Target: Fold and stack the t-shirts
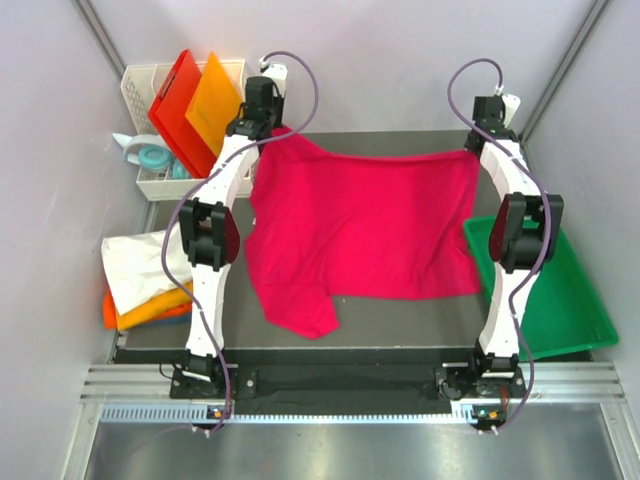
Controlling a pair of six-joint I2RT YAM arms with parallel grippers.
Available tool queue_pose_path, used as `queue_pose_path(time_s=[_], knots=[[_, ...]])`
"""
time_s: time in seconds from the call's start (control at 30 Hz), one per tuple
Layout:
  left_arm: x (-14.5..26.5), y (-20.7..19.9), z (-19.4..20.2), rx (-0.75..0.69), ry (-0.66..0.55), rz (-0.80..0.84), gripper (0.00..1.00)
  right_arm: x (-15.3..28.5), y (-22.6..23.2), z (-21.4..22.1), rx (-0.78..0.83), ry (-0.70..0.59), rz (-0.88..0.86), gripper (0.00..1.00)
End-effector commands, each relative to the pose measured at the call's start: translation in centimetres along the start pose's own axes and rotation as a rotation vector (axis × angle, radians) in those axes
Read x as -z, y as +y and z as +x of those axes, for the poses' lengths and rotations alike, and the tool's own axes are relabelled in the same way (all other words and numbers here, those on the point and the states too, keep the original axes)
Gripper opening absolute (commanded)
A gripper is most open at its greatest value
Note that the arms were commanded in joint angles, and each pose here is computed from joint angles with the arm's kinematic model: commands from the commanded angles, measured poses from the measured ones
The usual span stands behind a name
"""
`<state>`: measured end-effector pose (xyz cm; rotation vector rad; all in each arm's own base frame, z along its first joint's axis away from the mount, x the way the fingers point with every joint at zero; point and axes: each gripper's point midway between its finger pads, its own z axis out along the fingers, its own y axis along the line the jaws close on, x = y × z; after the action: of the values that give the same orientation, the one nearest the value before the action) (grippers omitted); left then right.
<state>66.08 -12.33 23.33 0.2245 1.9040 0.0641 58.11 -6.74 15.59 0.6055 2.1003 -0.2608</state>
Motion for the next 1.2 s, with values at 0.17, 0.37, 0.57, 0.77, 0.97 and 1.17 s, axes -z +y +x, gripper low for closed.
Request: queue_pose_path(time_s=[0.17,0.37,0.57,0.77,0.97,1.17], knots=[[1.3,2.4,-5.3,0.024,-0.137,-0.067,0.00,1.6,1.1,-6.0,-0.071,-0.131,-0.045,0.00],[3.8,2.9,-6.1,0.051,-0.133,-0.060,0.00,4.7,0.6,-6.1,-0.070,-0.161,-0.055,0.00],[5.5,3.2,-5.1,0.060,-0.098,-0.061,0.00,5.6,-0.4,-3.4,-0.066,-0.135,-0.056,0.00],[6.1,4.1,-5.3,0.060,-0.105,-0.096,0.00,5.1,-0.8,-2.1,-0.054,-0.112,-0.044,0.00],[6.2,4.2,-5.0,0.052,-0.098,-0.102,0.00,4.9,-0.5,-2.1,-0.053,-0.107,-0.052,0.00],[4.9,4.1,-3.1,0.030,-0.068,-0.115,0.00,3.5,0.3,-1.6,-0.037,-0.088,-0.064,0.00]])
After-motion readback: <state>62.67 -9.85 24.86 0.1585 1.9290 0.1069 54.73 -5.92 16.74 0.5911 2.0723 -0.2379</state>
